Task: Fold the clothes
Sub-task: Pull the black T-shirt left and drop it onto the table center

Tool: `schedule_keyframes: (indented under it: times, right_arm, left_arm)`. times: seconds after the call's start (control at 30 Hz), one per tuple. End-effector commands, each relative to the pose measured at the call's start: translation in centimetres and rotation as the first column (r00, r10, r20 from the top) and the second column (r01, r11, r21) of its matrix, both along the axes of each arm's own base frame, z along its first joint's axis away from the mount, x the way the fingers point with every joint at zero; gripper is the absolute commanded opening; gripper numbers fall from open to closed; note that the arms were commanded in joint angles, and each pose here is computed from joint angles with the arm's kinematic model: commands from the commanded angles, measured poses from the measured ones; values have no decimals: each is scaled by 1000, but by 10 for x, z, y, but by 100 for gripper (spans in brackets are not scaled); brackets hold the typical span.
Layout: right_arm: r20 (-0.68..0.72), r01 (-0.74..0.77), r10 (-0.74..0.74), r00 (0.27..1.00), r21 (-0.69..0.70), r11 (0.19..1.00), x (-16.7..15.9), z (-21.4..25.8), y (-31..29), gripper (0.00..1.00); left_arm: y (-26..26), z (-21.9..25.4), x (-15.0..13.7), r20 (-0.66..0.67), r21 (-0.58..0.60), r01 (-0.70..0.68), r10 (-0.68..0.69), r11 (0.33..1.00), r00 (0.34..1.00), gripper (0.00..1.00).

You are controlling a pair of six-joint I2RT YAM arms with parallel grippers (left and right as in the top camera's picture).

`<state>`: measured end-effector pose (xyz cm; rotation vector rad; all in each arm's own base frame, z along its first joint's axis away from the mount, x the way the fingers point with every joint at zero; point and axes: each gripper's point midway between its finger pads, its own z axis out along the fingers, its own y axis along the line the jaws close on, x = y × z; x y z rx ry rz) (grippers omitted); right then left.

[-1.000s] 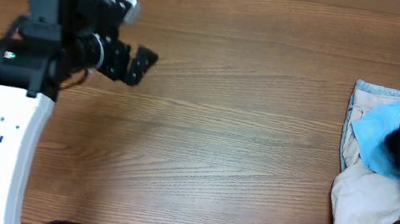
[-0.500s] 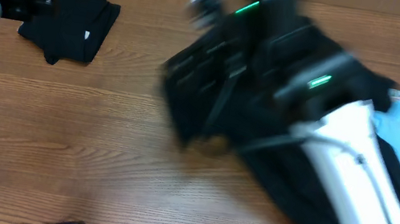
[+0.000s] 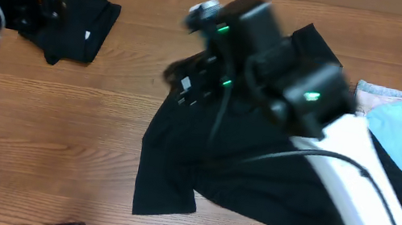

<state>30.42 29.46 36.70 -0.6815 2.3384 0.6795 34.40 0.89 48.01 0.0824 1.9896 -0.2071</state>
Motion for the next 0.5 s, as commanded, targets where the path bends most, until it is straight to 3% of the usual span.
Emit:
schedule_keyframes:
  times: [0.0,0.27,0.47]
  right_arm:
    - [45,178,-184,982,108,978,8,47,-50,87]
    - [-104,478,-469,877,88,874,30,35,-137,88]
    - [-174,568,-556,813,22,823,27,19,-171,89]
  left_arm:
    - [-37,-46,27,-141,-77,157,-166,985,976,100]
    - [-96,-153,84,-415,-222,263,-335,939,846,100]
    - [-157,-275,105,-638,-295,340,-449,893,626,100]
